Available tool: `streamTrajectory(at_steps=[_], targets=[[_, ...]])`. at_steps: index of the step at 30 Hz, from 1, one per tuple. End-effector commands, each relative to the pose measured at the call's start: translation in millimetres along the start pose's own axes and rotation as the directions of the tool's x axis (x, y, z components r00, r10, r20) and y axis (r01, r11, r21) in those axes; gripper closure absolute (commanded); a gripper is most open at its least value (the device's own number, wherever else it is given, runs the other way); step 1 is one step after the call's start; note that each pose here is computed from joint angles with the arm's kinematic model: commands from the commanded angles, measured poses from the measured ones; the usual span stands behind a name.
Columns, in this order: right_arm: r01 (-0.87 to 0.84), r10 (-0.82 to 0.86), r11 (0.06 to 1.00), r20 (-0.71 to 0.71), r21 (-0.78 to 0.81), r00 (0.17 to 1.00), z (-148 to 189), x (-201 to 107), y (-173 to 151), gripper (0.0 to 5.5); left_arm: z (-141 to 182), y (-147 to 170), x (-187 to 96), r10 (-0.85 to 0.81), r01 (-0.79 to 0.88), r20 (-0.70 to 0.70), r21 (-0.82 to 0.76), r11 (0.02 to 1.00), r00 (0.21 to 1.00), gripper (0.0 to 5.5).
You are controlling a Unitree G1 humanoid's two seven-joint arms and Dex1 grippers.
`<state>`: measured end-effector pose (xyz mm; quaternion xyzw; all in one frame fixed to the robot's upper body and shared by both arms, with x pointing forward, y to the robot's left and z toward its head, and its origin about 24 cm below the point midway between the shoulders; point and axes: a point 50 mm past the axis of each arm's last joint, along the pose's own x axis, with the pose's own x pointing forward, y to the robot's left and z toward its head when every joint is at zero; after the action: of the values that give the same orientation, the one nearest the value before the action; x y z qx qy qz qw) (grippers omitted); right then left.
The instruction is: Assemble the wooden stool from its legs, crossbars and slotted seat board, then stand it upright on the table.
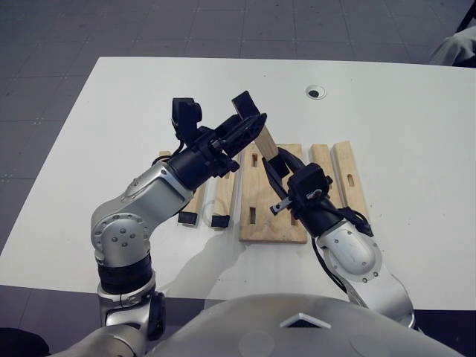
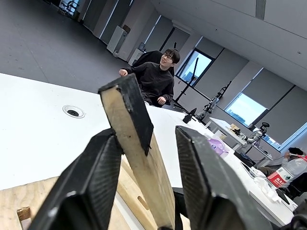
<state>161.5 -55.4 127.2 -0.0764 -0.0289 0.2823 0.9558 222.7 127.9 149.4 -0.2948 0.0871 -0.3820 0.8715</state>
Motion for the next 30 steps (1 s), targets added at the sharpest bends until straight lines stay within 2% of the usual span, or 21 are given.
streamTrajectory(at_steps=[1, 6, 19, 20, 24, 30], targets=[[-0.049, 0.048, 0.998, 0.010, 0.042, 0.999, 2.3, 2.0, 16.6, 4.20, -2.3, 1.5, 0.9, 0.015, -0.015, -0.014, -0.004, 1.000, 1.000, 4.28], [-0.053, 0.052, 0.998, 0.011, 0.045, 0.999, 2.0, 2.6, 17.3, 4.20, -3.5, 2.5, 1.1, 0.020, -0.020, -0.018, -0.006, 1.000, 1.000, 4.93], [-0.053, 0.053, 0.997, 0.001, 0.062, 0.999, -0.5, 2.9, 16.9, 4.20, -3.2, 0.4, -1.0, 0.016, -0.016, -0.028, 0.014, 1.000, 0.999, 5.05], [-0.056, 0.056, 0.996, 0.002, 0.070, 0.998, -0.5, 3.1, 16.7, 3.84, -3.1, 0.5, -1.2, 0.019, -0.018, -0.032, 0.020, 1.000, 0.999, 5.05], [-0.070, 0.070, 0.990, 0.003, 0.126, 0.998, -1.1, 2.6, 14.5, 3.26, -2.9, 0.2, -2.4, 0.029, -0.026, -0.046, 0.049, 0.998, 0.999, 5.07], [-0.061, 0.062, 0.989, -0.001, 0.132, 0.998, -2.4, 2.9, 11.6, 2.08, 4.8, 0.1, -3.7, 0.058, -0.056, -0.011, 0.106, 0.993, 0.998, 5.07]])
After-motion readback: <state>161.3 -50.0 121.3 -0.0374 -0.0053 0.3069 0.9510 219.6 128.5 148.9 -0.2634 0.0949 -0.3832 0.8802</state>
